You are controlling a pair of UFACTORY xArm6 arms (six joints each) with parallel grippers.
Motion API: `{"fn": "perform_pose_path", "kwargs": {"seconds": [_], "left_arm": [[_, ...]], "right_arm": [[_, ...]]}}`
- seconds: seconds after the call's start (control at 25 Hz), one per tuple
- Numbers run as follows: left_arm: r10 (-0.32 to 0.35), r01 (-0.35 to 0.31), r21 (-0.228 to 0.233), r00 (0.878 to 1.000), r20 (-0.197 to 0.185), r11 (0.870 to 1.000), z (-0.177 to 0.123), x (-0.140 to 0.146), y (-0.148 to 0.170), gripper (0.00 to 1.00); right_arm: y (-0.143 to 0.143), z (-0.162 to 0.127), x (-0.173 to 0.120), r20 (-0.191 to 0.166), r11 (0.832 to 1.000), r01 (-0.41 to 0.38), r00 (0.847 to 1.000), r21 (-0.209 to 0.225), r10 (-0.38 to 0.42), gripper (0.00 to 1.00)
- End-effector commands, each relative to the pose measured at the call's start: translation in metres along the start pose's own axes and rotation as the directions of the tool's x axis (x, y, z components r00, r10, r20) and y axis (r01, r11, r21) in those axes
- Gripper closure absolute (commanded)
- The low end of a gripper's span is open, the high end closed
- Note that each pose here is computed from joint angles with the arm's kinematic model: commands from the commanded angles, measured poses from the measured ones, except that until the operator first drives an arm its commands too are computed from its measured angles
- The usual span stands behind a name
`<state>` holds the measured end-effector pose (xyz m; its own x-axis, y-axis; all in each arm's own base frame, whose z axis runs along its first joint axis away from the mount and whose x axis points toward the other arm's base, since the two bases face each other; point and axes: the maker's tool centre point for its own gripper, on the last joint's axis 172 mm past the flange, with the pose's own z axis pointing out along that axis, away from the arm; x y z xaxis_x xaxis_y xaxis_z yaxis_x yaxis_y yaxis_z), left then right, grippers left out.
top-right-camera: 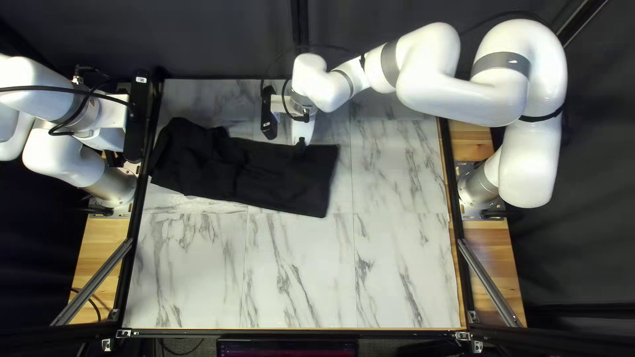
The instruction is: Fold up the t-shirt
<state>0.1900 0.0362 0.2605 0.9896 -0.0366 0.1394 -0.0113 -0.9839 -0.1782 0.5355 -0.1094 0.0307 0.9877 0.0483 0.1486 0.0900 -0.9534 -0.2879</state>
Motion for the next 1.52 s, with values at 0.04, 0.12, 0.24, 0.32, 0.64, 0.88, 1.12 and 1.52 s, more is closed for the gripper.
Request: {"fn": "perform_pose_path", "kwargs": {"seconds": [0.04,0.12,0.24,0.32,0.64,0.88,1.12,1.52], "left_arm": [[0.0,0.0,0.0,1.0,0.0,1.0,0.0,0.0,0.0,0.0],[0.0,0.0,0.0,1.0,0.0,1.0,0.0,0.0,0.0,0.0],[0.0,0.0,0.0,1.0,0.0,1.0,0.0,0.0,0.0,0.0],[0.0,0.0,0.0,1.0,0.0,1.0,0.0,0.0,0.0,0.0],[0.0,0.0,0.0,1.0,0.0,1.0,0.0,0.0,0.0,0.0],[0.0,0.0,0.0,1.0,0.0,1.0,0.0,0.0,0.0,0.0],[0.0,0.0,0.0,1.0,0.0,1.0,0.0,0.0,0.0,0.0],[0.0,0.0,0.0,1.0,0.0,1.0,0.0,0.0,0.0,0.0]], "right_arm": [[-0.001,0.001,-0.002,0.009,1.0,-0.008,1.0,-0.005,0.008,0.99],[-0.002,-0.001,-0.004,0.008,1.0,-0.015,1.0,-0.009,0.015,1.0],[-0.003,-0.003,-0.006,0.009,1.0,-0.023,1.0,-0.011,0.023,1.0],[-0.004,-0.005,-0.005,0.008,1.0,-0.028,1.0,-0.014,0.028,1.0],[-0.017,-0.023,0.011,-0.013,0.999,-0.027,1.0,-0.039,0.026,1.0],[-0.03,-0.039,0.034,-0.051,0.998,-0.004,0.999,-0.061,0.001,1.0],[-0.033,-0.042,0.055,-0.069,0.996,0.018,0.997,-0.082,-0.024,1.0],[-0.022,-0.043,0.086,-0.093,0.994,0.049,0.994,-0.098,-0.058,1.0]]}}
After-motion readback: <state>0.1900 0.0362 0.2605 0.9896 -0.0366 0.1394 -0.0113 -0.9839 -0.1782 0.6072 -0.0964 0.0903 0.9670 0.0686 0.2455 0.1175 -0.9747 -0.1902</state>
